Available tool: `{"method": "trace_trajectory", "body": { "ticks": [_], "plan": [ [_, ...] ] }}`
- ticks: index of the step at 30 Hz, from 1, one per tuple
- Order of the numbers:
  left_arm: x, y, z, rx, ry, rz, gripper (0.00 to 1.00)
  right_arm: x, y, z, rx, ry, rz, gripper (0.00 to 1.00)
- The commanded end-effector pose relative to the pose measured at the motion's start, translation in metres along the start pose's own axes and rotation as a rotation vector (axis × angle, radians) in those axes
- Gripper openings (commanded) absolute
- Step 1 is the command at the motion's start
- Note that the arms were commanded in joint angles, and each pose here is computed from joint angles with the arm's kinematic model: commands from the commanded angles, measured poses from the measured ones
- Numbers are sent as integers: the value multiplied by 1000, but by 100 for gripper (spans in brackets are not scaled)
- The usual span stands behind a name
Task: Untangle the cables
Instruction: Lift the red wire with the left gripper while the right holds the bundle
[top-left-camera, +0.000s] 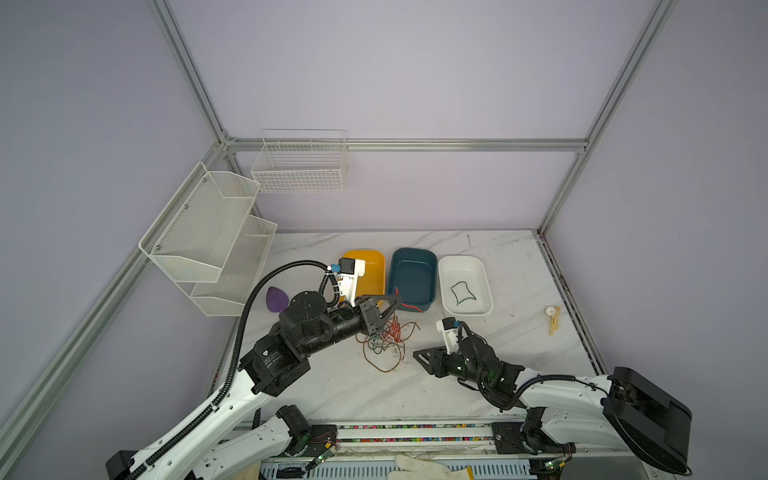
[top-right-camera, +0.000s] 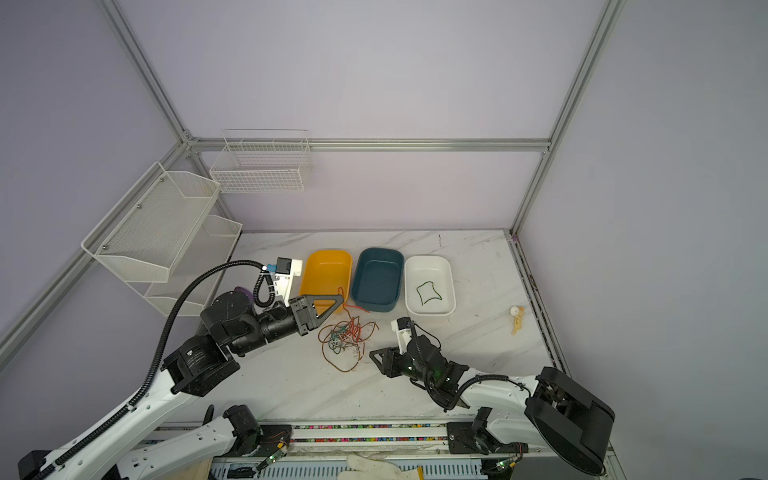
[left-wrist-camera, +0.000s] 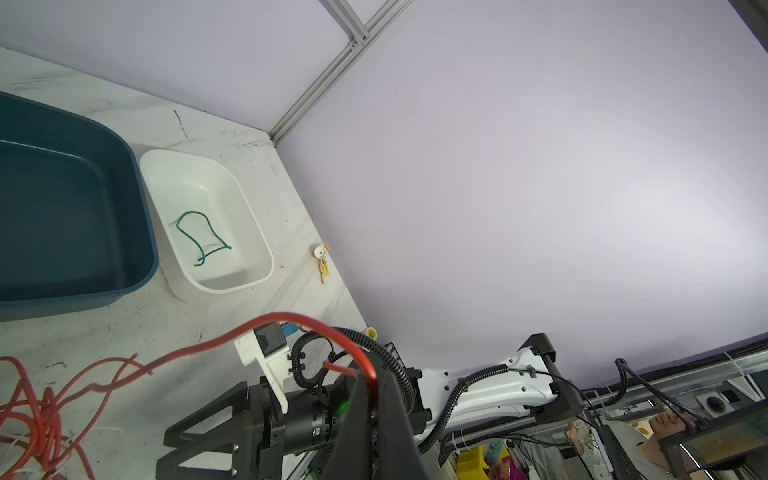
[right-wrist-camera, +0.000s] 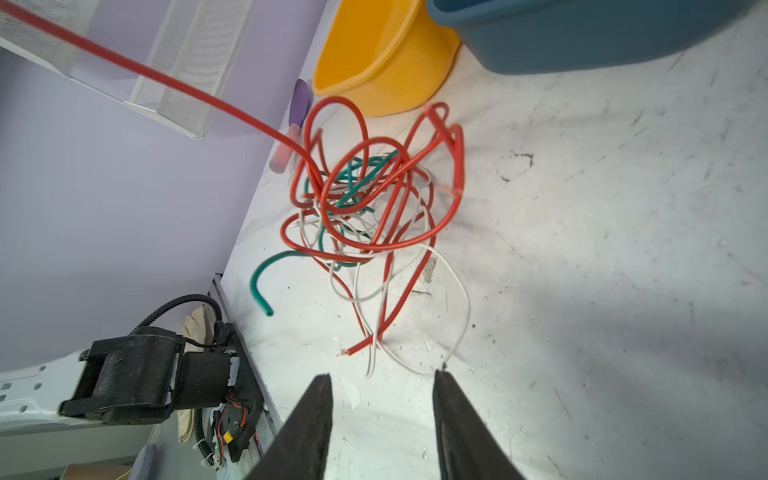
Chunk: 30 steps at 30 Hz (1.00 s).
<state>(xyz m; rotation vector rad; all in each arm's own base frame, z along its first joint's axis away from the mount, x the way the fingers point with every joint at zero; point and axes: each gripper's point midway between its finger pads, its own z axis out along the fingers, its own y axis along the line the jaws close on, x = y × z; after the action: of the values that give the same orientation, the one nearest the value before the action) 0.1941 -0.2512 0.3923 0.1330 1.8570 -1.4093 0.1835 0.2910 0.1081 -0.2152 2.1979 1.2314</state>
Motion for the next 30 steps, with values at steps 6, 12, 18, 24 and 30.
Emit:
{"method": "trace_trajectory", "body": {
  "ticks": [6,12,18,24,30],
  "plan": [
    [-43,-69,-21,174,-96,22,0,-32,44,-22,-136,-120,-99,48],
    [-68,-105,-32,251,-147,27,0,-37,48,-8,-143,-129,-95,48],
    [-81,-128,-34,320,-153,6,0,-37,54,11,-132,-130,-100,46],
    [-90,-144,-40,363,-172,6,0,-32,32,28,-33,-141,-68,42],
    [-103,-164,-54,397,-205,42,0,-11,-12,44,101,-104,-22,31]
  ]
}}
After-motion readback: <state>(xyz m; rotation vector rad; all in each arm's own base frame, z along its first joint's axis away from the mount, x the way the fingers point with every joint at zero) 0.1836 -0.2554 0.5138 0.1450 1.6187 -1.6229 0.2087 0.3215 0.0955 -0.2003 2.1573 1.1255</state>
